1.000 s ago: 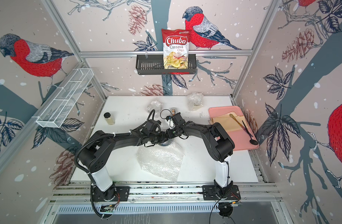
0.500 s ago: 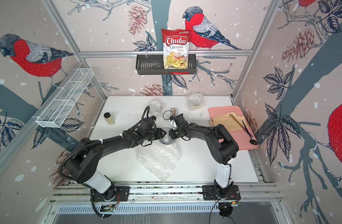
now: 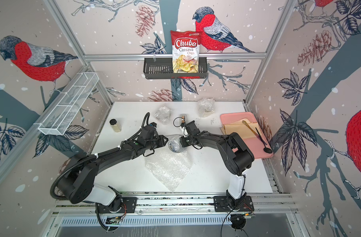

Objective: Wrap bowls in bubble wrap
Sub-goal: Wrap the bowl in bubble wrap.

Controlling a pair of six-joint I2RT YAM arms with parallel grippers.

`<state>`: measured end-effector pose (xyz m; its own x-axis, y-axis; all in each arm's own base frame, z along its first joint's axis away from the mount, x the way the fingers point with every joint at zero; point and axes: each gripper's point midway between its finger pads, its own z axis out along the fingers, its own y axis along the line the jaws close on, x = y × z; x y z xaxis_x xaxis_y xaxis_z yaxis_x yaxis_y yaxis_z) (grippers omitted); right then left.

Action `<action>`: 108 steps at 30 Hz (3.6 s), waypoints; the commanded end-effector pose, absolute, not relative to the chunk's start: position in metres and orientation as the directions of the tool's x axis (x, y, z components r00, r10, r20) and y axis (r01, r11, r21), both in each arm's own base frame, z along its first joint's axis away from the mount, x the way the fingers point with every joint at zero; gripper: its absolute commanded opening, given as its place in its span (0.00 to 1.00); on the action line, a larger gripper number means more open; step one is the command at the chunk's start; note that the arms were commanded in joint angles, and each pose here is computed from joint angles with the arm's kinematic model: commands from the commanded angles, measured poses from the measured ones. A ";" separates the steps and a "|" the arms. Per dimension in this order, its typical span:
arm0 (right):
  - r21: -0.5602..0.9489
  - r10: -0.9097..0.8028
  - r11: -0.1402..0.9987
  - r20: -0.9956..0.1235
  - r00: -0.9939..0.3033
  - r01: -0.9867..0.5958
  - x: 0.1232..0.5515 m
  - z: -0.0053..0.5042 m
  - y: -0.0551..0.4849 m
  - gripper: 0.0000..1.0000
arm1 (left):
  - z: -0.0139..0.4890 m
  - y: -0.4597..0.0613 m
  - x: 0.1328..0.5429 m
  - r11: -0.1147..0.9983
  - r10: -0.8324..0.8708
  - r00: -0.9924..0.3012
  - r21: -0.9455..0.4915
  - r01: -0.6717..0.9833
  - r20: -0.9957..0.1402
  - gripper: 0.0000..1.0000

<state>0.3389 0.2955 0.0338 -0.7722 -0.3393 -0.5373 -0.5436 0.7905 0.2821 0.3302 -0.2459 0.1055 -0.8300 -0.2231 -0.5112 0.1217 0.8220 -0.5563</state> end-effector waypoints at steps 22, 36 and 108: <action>0.339 -0.303 0.753 -0.583 -0.754 -0.564 0.334 0.058 0.302 0.40 | 0.068 -0.266 0.339 0.873 -0.153 -0.862 -0.474 0.111 -0.484 0.42; 0.473 -0.211 0.690 -0.592 -0.778 -0.547 0.331 0.082 0.297 0.67 | 0.065 -0.276 0.337 0.888 -0.103 -0.867 -0.439 0.141 -0.488 0.42; 0.374 -0.268 0.785 -0.513 -0.816 -0.493 0.341 0.026 0.290 0.23 | 0.109 -0.167 0.347 0.774 -0.384 -0.779 -0.633 0.021 -0.495 0.10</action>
